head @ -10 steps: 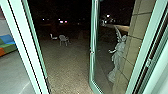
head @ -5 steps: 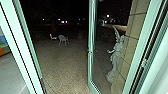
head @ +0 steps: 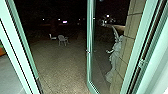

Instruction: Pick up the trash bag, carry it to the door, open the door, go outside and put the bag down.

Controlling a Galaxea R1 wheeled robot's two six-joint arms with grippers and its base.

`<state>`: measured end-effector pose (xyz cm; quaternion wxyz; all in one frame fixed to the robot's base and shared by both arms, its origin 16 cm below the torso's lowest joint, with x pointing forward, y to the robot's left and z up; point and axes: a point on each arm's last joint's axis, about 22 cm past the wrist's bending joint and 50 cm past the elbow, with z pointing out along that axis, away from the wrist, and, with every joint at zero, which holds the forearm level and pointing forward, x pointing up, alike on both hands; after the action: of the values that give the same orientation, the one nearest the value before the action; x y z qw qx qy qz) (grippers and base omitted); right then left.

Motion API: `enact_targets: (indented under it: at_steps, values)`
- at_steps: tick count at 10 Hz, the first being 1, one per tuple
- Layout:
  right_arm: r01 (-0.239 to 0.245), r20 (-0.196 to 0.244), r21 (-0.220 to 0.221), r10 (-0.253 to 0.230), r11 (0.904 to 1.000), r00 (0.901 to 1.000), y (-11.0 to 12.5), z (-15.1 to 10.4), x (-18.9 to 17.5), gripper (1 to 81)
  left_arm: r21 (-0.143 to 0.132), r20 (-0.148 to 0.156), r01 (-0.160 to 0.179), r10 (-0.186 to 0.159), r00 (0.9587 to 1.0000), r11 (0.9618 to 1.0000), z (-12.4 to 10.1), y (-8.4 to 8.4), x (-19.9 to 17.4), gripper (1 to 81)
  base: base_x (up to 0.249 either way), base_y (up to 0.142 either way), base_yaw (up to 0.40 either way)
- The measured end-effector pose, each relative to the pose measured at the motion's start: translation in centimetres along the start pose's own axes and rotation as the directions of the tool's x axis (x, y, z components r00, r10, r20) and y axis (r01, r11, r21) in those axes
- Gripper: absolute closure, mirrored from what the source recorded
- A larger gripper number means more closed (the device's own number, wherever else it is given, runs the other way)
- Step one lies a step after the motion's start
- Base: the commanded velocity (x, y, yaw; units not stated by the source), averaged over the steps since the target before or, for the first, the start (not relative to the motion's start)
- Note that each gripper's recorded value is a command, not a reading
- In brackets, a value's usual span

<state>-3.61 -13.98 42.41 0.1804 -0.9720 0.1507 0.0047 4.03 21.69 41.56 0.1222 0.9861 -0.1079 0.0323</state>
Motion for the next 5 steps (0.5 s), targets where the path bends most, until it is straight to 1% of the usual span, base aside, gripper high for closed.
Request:
enact_targets:
  at_steps: [1,3,5]
  values:
    - [0.0,0.0,-0.002,0.0,1.0,1.0,0.08,-0.01,0.0,1.0,-0.002,-0.002,0.0,0.0,1.0,1.0,0.03,0.15,0.08,81.1,0.0,0.0,0.0]
    - [-0.001,0.001,0.006,0.001,1.0,1.0,-0.5,0.13,-0.1,1.0,0.01,0.001,0.0,0.0,1.0,0.9999,-0.16,-0.75,-0.09,81.1,0.0,0.0,0.0]
    - [0.0,0.001,0.002,0.0,1.0,1.0,-0.2,0.06,-0.04,1.0,0.007,0.001,0.0,0.0,1.0,1.0,-0.09,-0.45,-0.06,81.1,0.0,0.0,0.0]
